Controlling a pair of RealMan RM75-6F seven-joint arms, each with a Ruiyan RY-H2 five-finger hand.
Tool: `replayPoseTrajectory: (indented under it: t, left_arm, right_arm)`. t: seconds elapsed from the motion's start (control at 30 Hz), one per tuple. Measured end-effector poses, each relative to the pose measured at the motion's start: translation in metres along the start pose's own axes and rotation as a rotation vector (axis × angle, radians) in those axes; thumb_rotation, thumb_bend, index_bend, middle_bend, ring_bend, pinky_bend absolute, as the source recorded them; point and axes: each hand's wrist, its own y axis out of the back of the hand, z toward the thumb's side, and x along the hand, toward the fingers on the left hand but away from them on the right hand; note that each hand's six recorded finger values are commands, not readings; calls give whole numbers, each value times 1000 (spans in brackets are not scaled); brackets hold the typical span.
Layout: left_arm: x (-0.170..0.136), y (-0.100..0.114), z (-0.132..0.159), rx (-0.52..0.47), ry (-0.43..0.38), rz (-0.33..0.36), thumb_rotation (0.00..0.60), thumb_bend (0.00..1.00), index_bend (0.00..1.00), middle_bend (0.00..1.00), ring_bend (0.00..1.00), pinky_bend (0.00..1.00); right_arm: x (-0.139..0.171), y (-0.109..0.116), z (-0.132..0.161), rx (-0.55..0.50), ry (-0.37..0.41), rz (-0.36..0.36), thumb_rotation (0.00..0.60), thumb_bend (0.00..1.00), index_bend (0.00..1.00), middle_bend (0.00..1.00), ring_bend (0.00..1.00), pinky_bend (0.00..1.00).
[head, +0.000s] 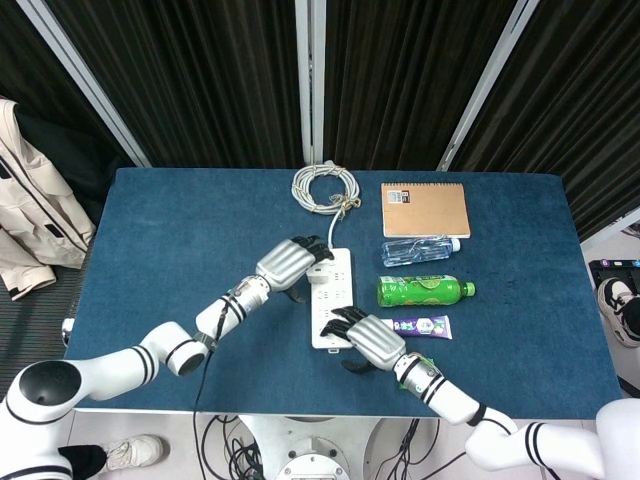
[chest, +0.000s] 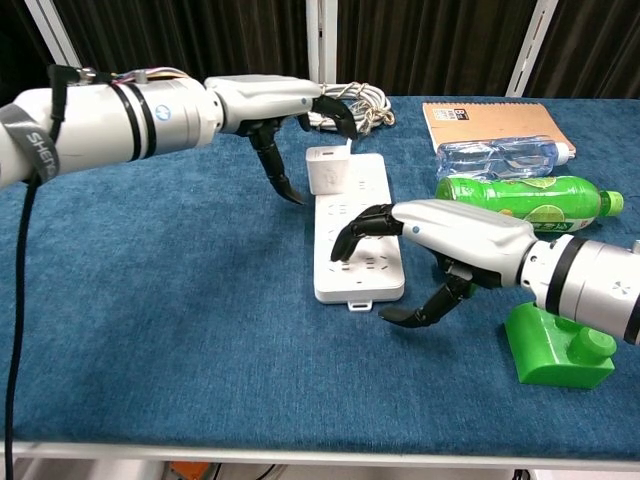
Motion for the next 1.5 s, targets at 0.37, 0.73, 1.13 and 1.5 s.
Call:
replayPoseTrajectory:
  t: [0.37,0.73,1.13,1.5]
  left_arm:
    - [23,0,7,34,-15,-12,600,158,304,288,222,425]
    - [36,-2,0,90,-1,-2,600,299,497,516,473,664]
    - [43,-1,0,55,3,6,600,339,624,668,597,737]
    - [45,6,2,-44,0,42,600,389,705,763,670,756]
  right_arm:
    - [2,0,-2,-27,-5,-8,600,241,278,270,90,130]
    - [3,2,-6,-68,-3,-15,600,240,278,270,90,130]
    - [2,1,-11,-97,-6,-16,600,240,278,270,90,130]
    - [2,1,-13,-118,-8,-13,600,241,278,270,90,132]
